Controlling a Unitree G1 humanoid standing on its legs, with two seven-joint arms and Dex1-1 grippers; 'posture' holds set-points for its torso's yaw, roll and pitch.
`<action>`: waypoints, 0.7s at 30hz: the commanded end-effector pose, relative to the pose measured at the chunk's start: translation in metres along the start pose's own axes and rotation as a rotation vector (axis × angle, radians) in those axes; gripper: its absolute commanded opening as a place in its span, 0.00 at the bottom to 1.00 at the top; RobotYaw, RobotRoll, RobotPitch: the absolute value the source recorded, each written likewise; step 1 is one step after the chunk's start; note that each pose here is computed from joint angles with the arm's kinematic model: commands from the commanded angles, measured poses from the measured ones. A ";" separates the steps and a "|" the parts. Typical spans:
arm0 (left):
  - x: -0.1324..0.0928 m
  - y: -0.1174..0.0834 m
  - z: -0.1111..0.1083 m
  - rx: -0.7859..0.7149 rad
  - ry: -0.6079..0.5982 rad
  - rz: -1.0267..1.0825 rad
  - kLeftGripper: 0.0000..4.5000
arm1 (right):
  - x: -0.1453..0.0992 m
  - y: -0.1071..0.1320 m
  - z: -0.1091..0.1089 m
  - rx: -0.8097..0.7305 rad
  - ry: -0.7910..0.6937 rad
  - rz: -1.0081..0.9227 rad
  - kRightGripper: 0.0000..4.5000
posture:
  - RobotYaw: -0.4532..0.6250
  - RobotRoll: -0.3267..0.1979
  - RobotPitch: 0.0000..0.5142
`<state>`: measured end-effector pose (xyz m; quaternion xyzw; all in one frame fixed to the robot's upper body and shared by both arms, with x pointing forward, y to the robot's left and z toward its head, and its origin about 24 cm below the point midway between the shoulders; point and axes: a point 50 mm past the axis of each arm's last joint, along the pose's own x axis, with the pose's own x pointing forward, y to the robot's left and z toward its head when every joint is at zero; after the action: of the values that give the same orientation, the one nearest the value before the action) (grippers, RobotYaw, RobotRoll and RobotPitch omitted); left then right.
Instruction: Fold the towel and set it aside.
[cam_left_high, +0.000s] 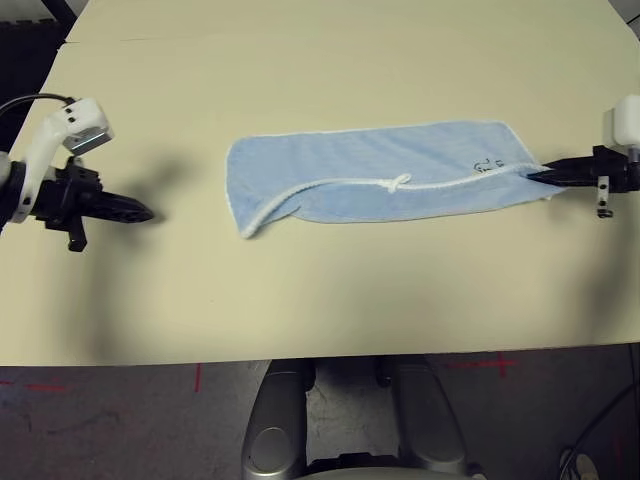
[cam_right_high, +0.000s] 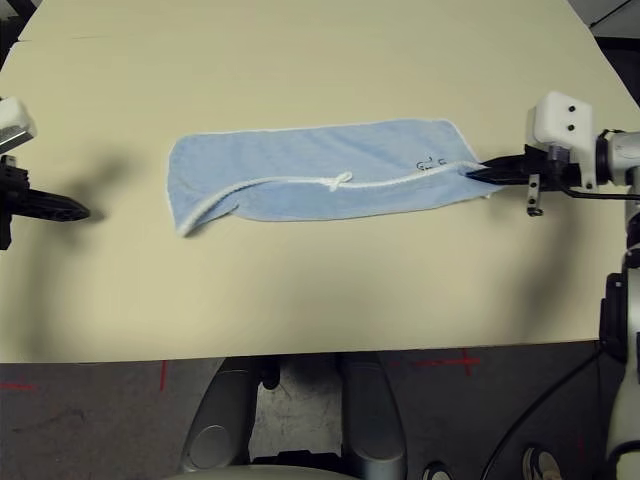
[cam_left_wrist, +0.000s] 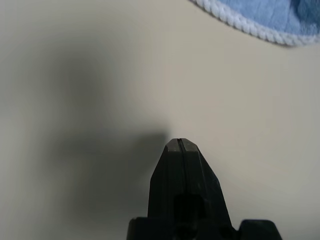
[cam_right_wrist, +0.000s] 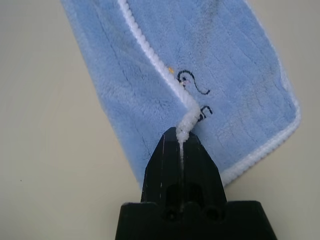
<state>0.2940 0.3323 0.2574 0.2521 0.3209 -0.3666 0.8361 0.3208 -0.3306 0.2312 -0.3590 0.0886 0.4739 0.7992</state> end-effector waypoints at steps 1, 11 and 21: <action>-0.001 0.005 0.005 0.004 -0.003 0.020 0.00 | -0.005 0.003 -0.002 0.015 0.001 0.011 0.00 | 0.43 0.62 0.68; 0.001 -0.010 0.032 0.090 -0.039 -0.084 0.00 | 0.000 0.002 0.000 -0.002 -0.020 0.015 0.00 | 0.43 0.62 0.68; 0.004 -0.044 0.048 0.170 -0.062 -0.118 0.53 | 0.009 0.001 0.003 -0.011 -0.038 0.020 0.00 | 0.45 0.62 0.68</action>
<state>0.2845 0.2755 0.2736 0.2870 0.2813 -0.4507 0.7971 0.3251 -0.3210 0.2290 -0.3554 0.0774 0.4892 0.7927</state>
